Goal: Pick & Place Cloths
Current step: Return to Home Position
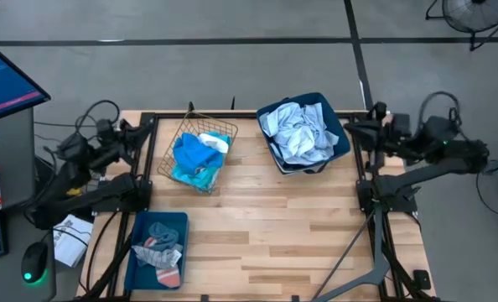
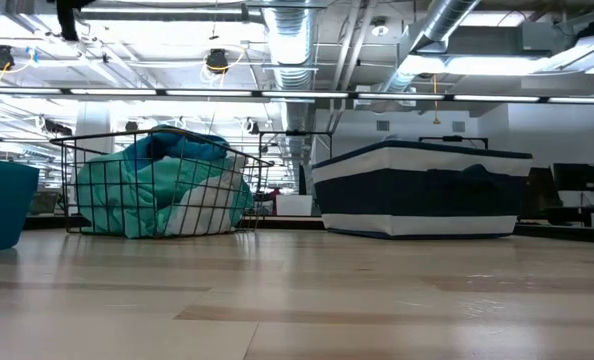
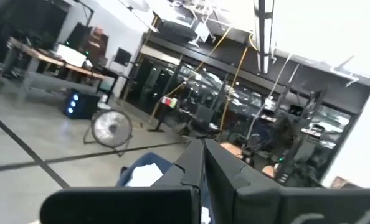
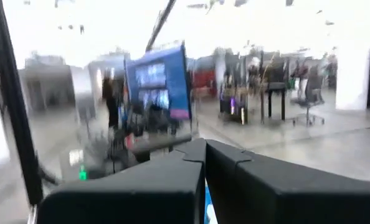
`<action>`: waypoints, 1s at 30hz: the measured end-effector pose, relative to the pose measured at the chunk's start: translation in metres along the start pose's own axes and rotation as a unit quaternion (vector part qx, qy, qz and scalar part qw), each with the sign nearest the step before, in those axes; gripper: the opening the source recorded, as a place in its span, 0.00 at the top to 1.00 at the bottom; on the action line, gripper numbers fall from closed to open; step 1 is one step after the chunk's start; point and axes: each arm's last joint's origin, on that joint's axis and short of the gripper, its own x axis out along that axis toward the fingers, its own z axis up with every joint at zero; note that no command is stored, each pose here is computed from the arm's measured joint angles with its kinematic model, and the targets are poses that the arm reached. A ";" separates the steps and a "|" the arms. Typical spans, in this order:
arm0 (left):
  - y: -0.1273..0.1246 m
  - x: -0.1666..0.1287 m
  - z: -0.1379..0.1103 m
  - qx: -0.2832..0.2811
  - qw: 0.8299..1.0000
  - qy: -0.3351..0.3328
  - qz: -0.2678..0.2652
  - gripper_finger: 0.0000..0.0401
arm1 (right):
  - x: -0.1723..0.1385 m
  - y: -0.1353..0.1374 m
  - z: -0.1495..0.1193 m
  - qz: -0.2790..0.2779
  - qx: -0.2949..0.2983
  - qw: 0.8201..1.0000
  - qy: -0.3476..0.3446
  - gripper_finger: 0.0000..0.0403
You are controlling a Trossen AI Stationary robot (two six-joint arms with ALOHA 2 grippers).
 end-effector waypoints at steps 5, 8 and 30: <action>0.006 0.008 -0.020 -0.009 0.999 0.024 -0.021 1.00 | -0.029 -0.014 -0.051 -0.003 0.048 0.996 -0.069 1.00; 0.006 0.012 -0.030 -0.007 0.998 0.039 -0.039 1.00 | -0.044 -0.021 -0.075 -0.006 0.073 0.993 -0.094 1.00; -0.022 0.008 -0.039 0.060 0.969 0.147 -0.190 1.00 | -0.066 -0.030 -0.126 0.002 0.015 0.999 -0.050 1.00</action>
